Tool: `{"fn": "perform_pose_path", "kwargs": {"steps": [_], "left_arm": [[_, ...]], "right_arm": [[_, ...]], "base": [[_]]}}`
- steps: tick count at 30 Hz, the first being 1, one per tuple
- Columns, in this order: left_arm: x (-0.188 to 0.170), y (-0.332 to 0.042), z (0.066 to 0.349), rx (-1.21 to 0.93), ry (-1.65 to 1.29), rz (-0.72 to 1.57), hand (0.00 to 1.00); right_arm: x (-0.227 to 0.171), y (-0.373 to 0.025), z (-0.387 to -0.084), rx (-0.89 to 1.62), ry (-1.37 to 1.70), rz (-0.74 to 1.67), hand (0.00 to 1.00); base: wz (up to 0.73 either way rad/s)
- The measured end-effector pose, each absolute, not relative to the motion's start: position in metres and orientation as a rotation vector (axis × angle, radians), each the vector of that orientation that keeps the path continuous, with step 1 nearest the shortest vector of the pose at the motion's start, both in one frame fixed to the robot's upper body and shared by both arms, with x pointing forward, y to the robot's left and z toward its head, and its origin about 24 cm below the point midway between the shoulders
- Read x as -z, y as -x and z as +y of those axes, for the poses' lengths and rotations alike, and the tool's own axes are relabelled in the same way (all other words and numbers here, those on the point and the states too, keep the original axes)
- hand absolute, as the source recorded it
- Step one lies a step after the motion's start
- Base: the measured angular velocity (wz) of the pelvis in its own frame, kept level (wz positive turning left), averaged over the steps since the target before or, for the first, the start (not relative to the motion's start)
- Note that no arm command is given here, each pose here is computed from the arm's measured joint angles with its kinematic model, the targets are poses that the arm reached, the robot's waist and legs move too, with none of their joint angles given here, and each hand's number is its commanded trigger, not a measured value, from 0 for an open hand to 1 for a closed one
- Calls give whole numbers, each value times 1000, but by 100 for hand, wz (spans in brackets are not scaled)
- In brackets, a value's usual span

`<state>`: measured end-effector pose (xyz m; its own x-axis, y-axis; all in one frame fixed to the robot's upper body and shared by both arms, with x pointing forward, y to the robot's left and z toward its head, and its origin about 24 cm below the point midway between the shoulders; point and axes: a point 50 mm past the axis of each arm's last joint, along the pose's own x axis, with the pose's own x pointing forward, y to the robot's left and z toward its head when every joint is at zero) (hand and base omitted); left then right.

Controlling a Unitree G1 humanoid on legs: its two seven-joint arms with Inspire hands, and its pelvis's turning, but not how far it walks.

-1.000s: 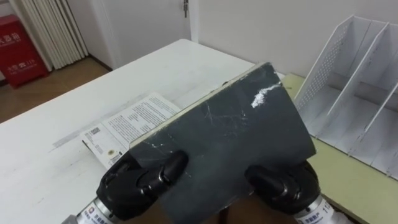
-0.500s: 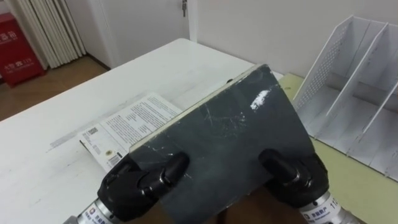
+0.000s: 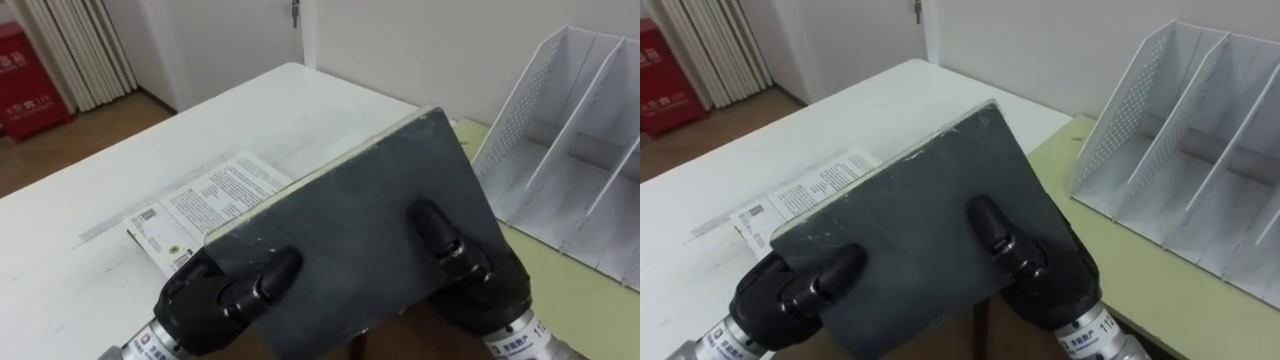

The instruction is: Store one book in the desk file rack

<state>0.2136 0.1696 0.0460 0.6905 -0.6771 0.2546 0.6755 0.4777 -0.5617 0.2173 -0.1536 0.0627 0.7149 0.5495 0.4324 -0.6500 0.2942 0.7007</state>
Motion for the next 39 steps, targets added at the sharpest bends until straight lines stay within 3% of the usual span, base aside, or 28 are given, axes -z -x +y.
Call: {"fn": "perform_pose_path", "kwargs": {"steps": [5, 6, 7, 8, 18, 29, 39], "left_arm": [[-46, -213, 168, 841, 683, 6, 100], [-46, -213, 168, 841, 683, 6, 86], [-46, -213, 168, 841, 684, 5, 25], [-45, -213, 168, 841, 684, 5, 0], [-31, -212, 174, 713, 568, 91, 0], [41, -180, 182, 558, 271, 474, 0], [76, -158, 170, 477, 246, 605, 0]], "right_arm": [[-63, -217, -154, -800, -987, -117, 100], [-63, -217, -154, -800, -987, -117, 100], [-63, -217, -154, -800, -986, -117, 100], [-63, -217, -154, -799, -987, -118, 100], [-57, -221, -162, -706, -835, -76, 100], [-47, -227, -174, -501, -391, 53, 100], [-66, -235, -186, -225, -51, -38, 100]], "base": [[0], [0], [0], [0], [1], [-3], [-16]]}}
